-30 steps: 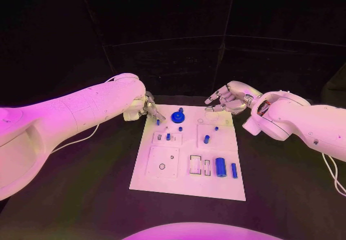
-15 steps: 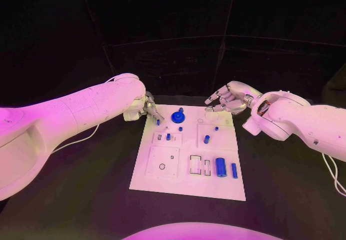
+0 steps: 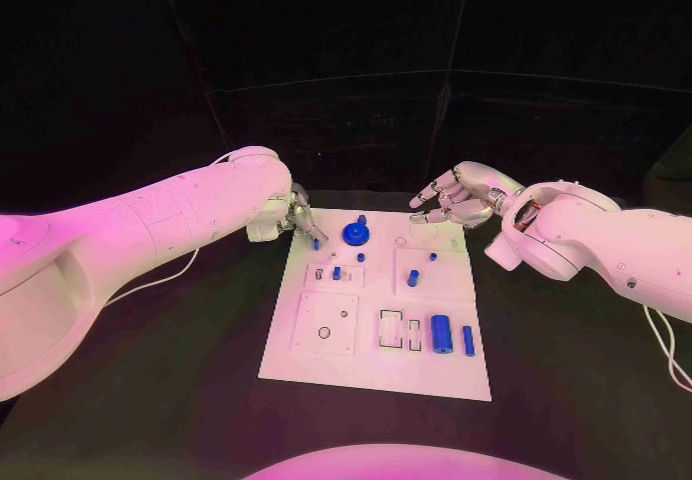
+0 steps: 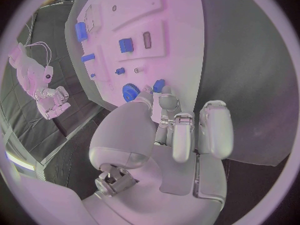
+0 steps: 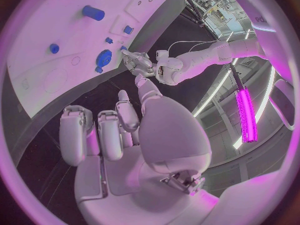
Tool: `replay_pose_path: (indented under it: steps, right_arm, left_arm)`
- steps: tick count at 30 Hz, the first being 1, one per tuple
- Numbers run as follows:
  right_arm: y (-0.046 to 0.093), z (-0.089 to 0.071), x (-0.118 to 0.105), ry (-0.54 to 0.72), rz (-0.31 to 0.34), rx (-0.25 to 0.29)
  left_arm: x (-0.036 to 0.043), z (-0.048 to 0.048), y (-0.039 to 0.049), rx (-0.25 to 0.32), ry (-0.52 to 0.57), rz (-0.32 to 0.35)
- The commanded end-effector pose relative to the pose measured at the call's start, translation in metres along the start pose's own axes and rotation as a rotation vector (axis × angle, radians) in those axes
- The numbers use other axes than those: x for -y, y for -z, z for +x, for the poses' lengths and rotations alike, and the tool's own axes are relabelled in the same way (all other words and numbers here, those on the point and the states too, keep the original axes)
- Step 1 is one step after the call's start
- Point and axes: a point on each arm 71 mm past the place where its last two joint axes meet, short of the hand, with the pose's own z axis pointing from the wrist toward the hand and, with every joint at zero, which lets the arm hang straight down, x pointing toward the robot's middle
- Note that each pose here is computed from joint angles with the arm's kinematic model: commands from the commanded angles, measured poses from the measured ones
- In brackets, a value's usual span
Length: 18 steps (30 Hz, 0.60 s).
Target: Assemble the parts on the task board
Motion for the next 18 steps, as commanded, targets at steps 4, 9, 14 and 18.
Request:
replay_pose_path:
  steps: [4, 9, 14, 18]
  right_arm:
    - [-0.0005, 0.0001, -0.0021, 0.0, -0.011, -0.006]
    - [-0.0004, 0.0, -0.0021, 0.0, -0.011, -0.006]
    - [-0.0004, 0.0001, -0.0022, 0.0, -0.012, -0.006]
    - [-0.0004, 0.0001, -0.0022, 0.0, -0.012, -0.007]
  left_arm:
    - [0.0011, 0.0008, 0.0001, -0.015, -0.014, 0.005]
    - [0.001, 0.0007, -0.0001, -0.013, -0.013, 0.006]
    - [0.0013, 0.0, -0.0002, -0.002, -0.006, 0.014]
    - [0.0016, -0.0008, 0.0001, 0.015, 0.004, 0.027]
